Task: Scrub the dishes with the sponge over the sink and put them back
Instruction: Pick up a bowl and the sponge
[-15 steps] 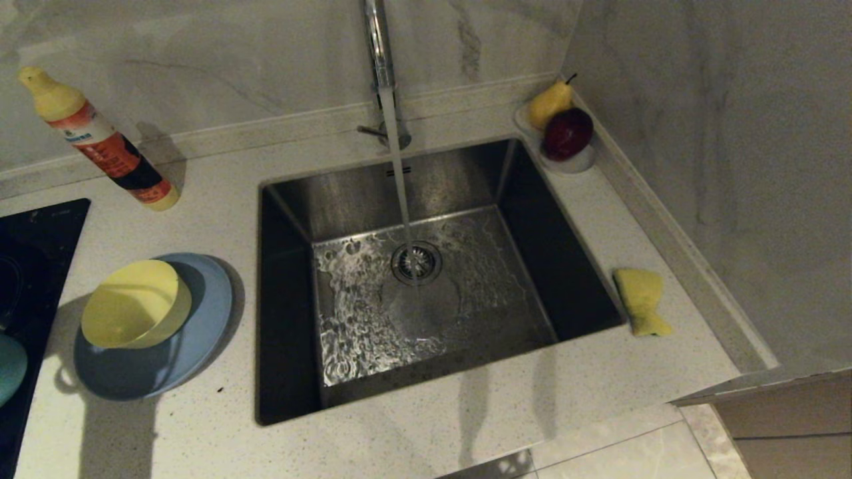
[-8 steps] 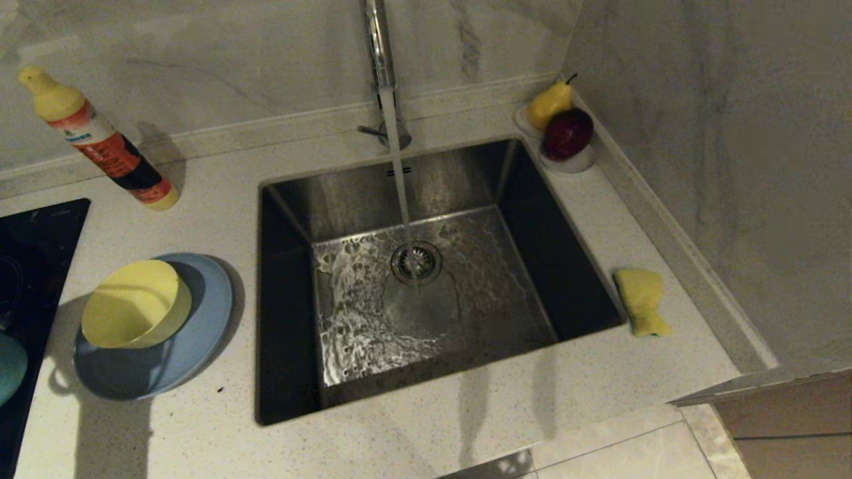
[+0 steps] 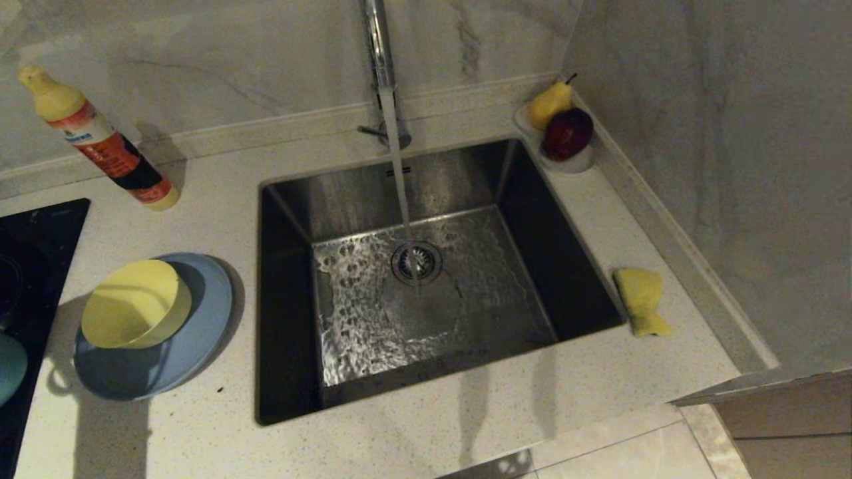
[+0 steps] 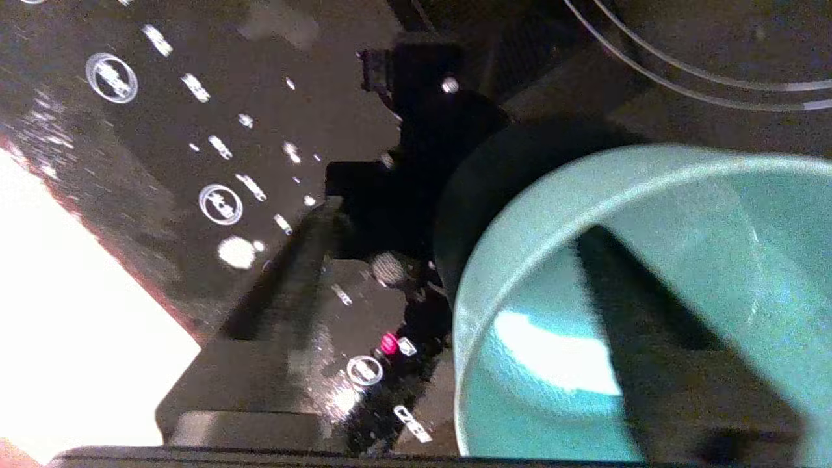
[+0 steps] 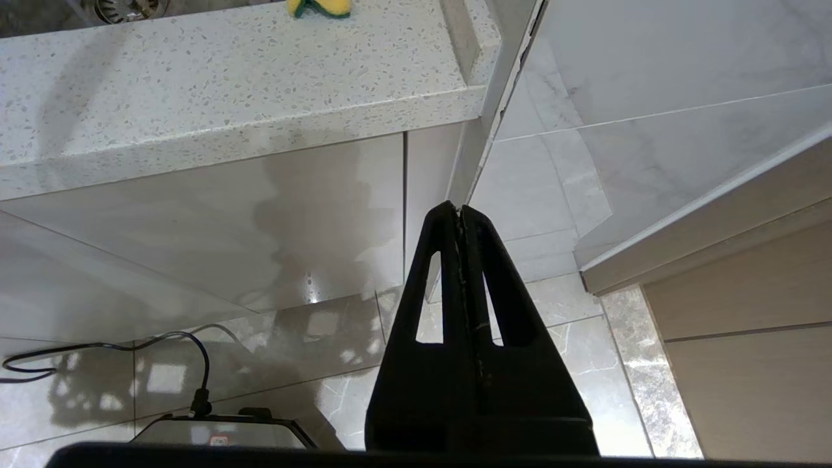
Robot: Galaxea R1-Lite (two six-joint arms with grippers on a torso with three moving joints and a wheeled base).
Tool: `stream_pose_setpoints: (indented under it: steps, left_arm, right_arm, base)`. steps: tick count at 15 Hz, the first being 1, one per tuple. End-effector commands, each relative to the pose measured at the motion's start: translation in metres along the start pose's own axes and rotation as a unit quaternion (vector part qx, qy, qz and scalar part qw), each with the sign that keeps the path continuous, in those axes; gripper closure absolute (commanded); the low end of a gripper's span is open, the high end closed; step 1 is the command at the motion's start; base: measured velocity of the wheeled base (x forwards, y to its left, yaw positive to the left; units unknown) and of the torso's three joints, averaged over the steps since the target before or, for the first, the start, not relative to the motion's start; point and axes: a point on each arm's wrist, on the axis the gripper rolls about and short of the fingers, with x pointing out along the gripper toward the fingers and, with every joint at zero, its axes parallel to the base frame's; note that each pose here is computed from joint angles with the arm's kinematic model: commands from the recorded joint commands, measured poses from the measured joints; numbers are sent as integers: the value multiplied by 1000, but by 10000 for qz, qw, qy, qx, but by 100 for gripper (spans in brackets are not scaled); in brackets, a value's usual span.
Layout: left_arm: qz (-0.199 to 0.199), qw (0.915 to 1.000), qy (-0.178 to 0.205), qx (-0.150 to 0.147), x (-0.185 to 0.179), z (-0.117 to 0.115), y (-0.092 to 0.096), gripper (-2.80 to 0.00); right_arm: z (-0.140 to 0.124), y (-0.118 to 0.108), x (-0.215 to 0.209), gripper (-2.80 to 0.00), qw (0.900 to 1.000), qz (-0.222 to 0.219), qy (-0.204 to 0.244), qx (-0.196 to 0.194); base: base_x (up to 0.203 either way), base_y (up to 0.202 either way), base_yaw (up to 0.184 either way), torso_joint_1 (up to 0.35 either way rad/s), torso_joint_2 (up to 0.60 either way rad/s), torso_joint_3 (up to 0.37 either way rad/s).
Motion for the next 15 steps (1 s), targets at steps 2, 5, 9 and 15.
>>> stream_pose_setpoints:
  steps: [2, 5, 9, 15]
  left_arm:
    - [-55, 9999, 85, -32, 1, -2, 1, 0]
    - [-43, 9999, 114, -46, 3, -3, 2, 0]
    - [-103, 9999, -32, -10, -2, 3, -1, 0]
    - [-461, 9938, -967, 284, -60, 19, -27, 0]
  right_arm:
    - [0, 0, 0, 0, 10000, 0, -7, -2]
    - [0, 0, 0, 0, 10000, 0, -7, -2]
    - [0, 0, 0, 0, 10000, 0, -7, -2]
    - [0, 0, 0, 0, 10000, 0, -7, -2]
  base:
    - [0, 0, 0, 0, 0, 0]
    - [0, 0, 0, 0, 0, 0]
    - [0, 0, 0, 0, 0, 0]
    - [0, 0, 0, 0, 0, 0]
